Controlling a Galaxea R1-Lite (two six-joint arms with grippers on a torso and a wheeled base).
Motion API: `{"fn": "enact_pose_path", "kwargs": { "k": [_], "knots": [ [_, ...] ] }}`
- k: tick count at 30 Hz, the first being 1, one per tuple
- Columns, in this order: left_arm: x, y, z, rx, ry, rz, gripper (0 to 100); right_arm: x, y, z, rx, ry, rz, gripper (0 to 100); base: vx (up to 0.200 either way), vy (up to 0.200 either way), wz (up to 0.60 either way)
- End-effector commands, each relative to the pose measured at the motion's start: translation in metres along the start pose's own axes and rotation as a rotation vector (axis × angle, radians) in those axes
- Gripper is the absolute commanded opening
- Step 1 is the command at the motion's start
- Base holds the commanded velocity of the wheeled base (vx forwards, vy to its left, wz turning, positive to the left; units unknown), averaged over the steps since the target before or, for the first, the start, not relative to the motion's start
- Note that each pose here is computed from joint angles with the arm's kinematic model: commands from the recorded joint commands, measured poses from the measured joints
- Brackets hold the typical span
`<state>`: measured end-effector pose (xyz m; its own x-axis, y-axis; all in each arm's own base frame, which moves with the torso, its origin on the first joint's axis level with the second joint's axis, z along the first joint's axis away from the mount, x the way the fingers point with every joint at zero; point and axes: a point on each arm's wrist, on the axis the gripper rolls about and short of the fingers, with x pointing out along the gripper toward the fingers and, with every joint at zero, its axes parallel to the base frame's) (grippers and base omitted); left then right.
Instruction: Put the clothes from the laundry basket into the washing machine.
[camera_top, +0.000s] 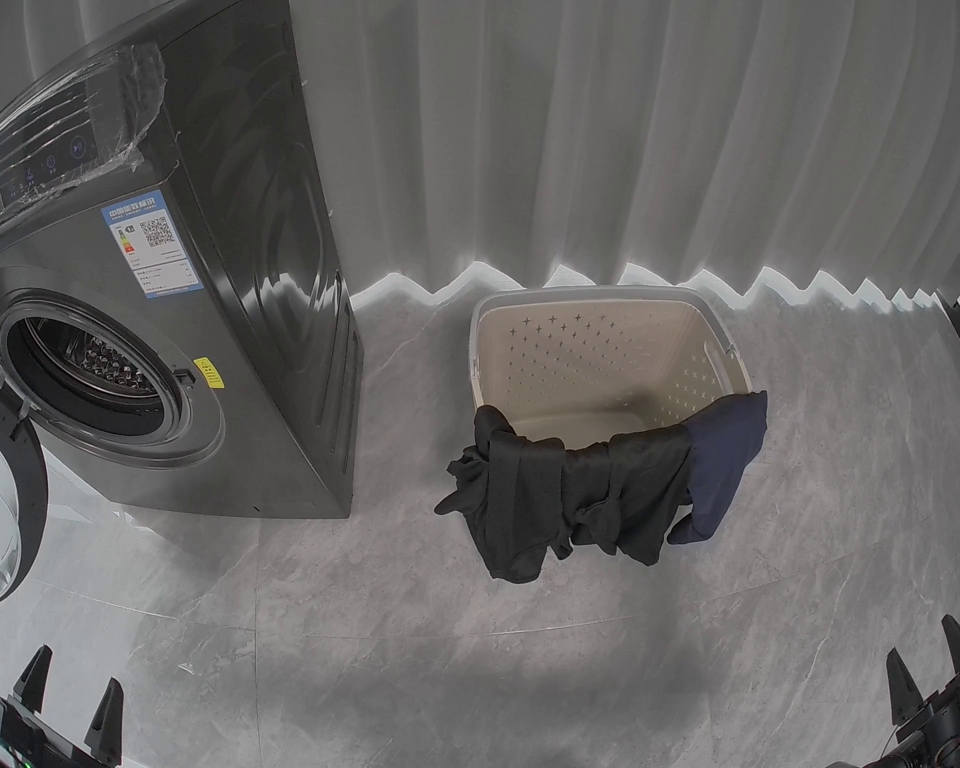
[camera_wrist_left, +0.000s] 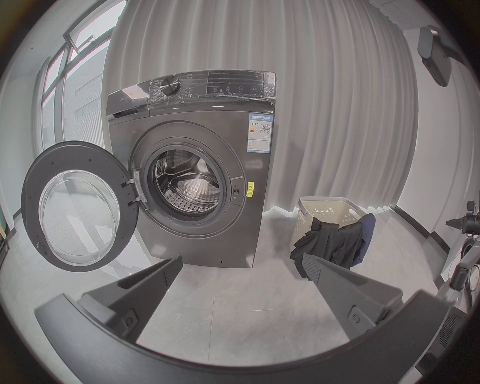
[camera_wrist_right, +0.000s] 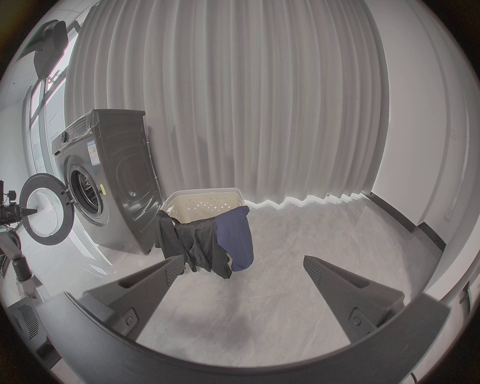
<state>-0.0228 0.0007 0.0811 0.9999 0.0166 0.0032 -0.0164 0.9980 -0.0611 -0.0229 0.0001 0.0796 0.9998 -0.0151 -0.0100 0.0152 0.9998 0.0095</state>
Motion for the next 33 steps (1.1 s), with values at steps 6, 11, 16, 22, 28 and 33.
{"fn": "enact_pose_path", "kwargs": {
  "k": [6,11,16,22,28,33],
  "knots": [
    [0.0004,0.0003,-0.0052,0.000,0.006,0.001,100,0.0002,0.0000,-0.0039,0.000,0.004,0.000,100,0.000,0.000,-0.20],
    [0.0004,0.0003,-0.0052,0.000,0.006,0.001,100,0.0003,0.0000,-0.0039,0.000,0.005,0.000,100,0.160,0.000,0.00],
    [0.0004,0.0003,-0.0052,0.000,0.006,0.001,100,0.0003,0.0000,-0.0039,0.000,0.005,0.000,100,0.200,0.000,0.00],
    [0.0004,0.0003,-0.0052,0.000,0.006,0.001,100,0.0003,0.0000,-0.0039,0.000,0.005,0.000,100,0.100,0.000,0.00],
    [0.0004,0.0003,-0.0052,0.000,0.006,0.001,100,0.0003,0.0000,-0.0039,0.000,0.005,0.000,100,0.000,0.000,0.00],
    [0.0004,0.0003,-0.0052,0.000,0.006,0.002,100,0.0003,0.0000,-0.0039,0.000,0.005,0.000,100,0.000,-0.200,0.00]
  ]
}}
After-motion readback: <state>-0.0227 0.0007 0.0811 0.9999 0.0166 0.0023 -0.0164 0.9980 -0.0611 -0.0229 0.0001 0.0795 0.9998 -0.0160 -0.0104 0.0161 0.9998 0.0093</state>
